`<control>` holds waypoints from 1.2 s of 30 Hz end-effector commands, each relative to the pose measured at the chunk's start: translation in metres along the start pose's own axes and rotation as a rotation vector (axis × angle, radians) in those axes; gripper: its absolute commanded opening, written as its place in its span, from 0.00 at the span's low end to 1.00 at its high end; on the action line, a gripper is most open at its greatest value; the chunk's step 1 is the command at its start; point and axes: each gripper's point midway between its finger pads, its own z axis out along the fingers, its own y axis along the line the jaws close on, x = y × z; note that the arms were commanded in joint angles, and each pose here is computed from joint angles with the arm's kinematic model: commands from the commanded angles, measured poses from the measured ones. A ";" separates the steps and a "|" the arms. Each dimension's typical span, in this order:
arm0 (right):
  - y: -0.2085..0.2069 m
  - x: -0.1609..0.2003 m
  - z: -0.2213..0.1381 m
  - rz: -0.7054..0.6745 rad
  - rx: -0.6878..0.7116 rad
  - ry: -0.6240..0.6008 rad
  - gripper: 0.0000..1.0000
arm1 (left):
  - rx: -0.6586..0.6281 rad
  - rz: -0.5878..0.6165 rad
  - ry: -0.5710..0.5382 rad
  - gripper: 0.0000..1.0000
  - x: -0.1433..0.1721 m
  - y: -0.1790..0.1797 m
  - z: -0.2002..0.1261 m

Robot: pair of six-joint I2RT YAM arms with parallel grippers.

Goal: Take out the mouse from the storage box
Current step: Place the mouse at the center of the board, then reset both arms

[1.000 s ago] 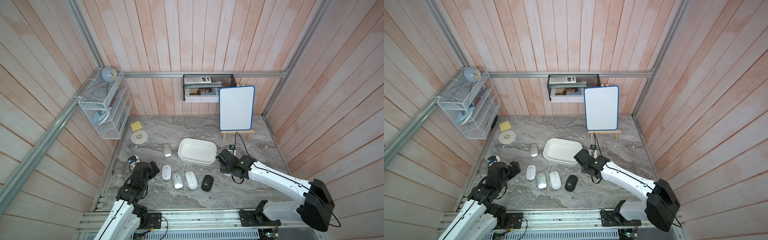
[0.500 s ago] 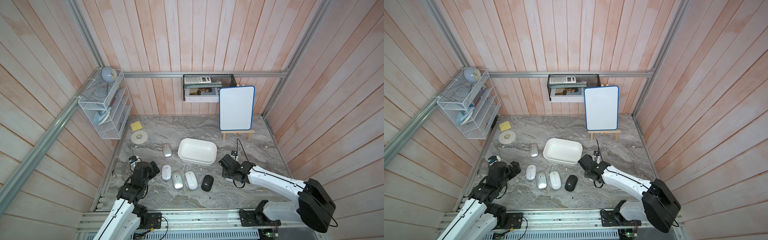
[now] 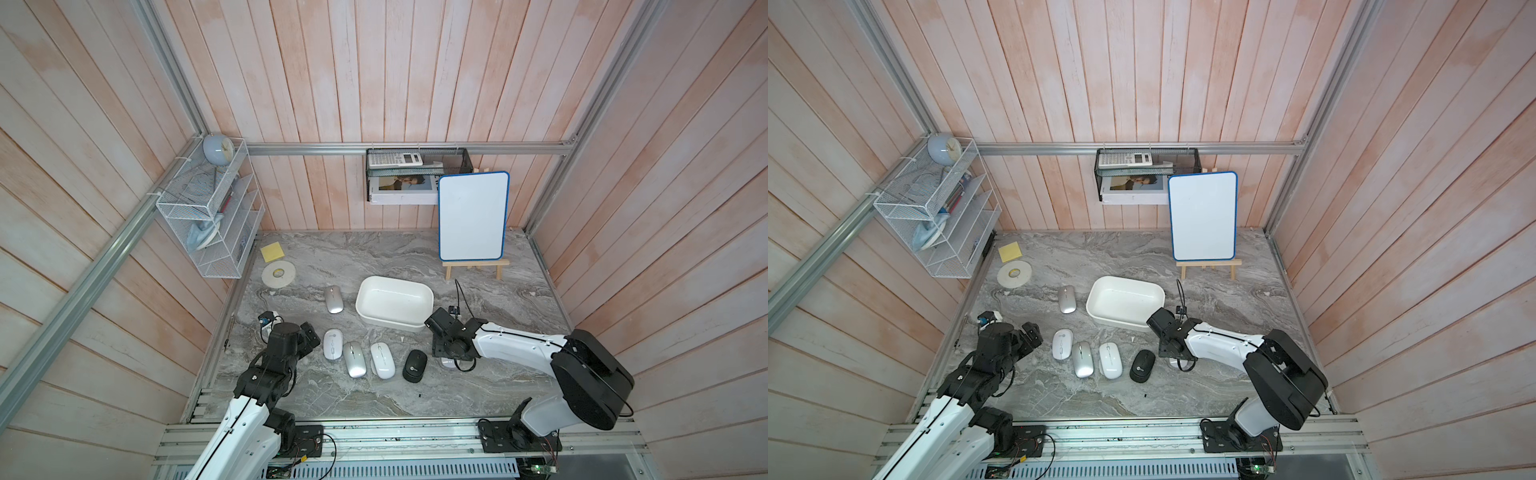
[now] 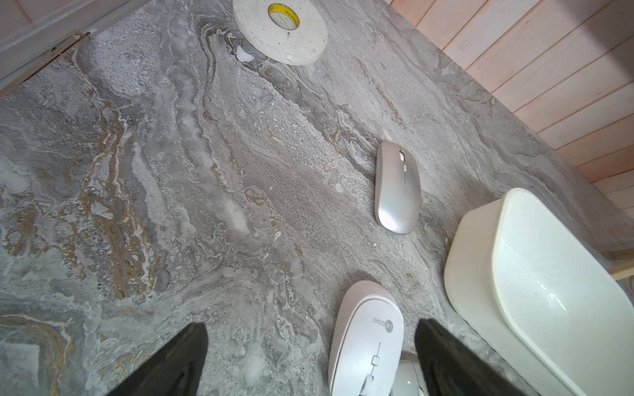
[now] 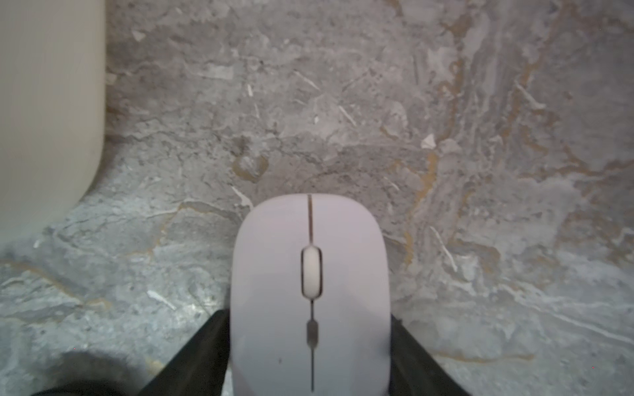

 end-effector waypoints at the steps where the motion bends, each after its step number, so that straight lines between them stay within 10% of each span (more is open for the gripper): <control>1: 0.007 0.002 0.002 -0.025 -0.011 0.038 0.76 | 0.016 0.009 -0.001 1.00 0.000 -0.002 0.001; 36: -0.067 -0.031 -0.121 0.097 -0.217 -0.475 0.97 | 0.206 0.057 -0.046 1.00 0.014 -0.046 -0.019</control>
